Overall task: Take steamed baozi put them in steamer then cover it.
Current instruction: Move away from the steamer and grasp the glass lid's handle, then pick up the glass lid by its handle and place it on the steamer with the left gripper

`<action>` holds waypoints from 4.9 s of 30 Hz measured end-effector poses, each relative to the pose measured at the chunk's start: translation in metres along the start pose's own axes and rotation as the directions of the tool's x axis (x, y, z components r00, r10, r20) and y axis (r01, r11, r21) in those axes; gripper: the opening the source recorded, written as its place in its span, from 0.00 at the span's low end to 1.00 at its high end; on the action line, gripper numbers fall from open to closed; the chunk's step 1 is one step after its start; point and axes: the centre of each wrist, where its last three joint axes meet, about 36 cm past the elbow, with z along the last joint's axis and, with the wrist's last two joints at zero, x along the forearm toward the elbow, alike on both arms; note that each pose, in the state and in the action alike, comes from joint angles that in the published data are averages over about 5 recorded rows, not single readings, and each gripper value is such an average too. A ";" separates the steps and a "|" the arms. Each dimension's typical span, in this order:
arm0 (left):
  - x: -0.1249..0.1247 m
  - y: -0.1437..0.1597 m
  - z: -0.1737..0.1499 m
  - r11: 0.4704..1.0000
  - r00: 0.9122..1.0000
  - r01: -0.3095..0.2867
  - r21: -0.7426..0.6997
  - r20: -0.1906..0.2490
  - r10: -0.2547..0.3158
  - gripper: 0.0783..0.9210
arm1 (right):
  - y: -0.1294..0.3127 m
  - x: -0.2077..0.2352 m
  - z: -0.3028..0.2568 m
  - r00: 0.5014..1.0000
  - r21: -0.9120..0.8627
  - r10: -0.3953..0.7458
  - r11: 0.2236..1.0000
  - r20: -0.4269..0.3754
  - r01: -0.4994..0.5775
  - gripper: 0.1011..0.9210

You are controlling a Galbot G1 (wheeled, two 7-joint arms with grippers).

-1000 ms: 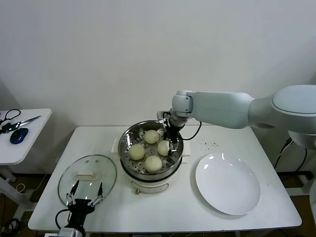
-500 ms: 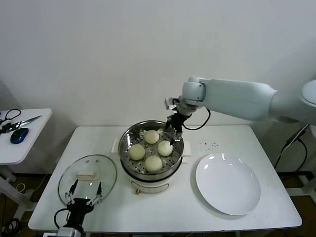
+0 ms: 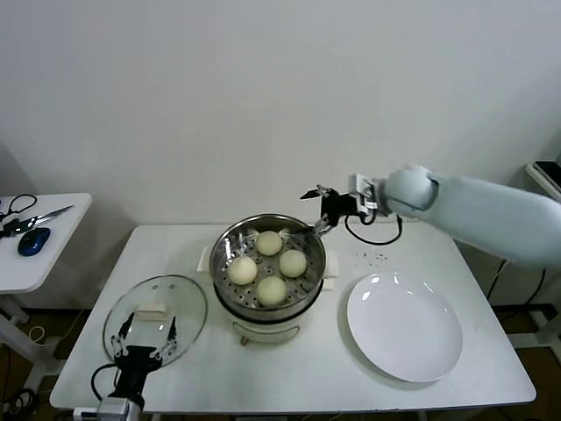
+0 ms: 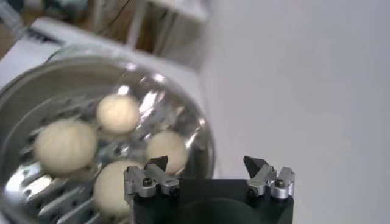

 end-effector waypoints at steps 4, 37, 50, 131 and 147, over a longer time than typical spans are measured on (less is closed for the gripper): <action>-0.001 0.005 -0.002 1.000 1.000 0.011 -0.018 0.007 -0.011 0.88 | 0.026 0.010 0.029 0.987 -0.083 0.125 0.990 0.103 -0.116 0.88; -0.041 0.034 0.000 0.390 1.000 -0.011 -0.921 -0.019 -0.018 0.88 | 0.227 0.098 0.173 0.705 -0.570 0.708 0.569 -0.027 -0.593 0.88; -0.065 0.024 0.041 0.201 0.997 -0.046 -0.979 -0.057 -0.048 0.88 | 0.257 0.104 0.190 0.662 -0.586 0.742 0.492 -0.104 -0.644 0.88; -0.066 0.048 -0.070 0.155 0.942 0.281 -0.947 0.241 -0.234 0.08 | 0.277 0.093 0.220 0.687 -0.478 0.716 0.562 -0.128 -0.675 0.88; -0.085 -0.029 -0.153 0.207 0.965 0.248 -0.946 0.224 -0.134 0.08 | 0.275 0.094 0.229 0.678 -0.463 0.719 0.555 -0.150 -0.691 0.88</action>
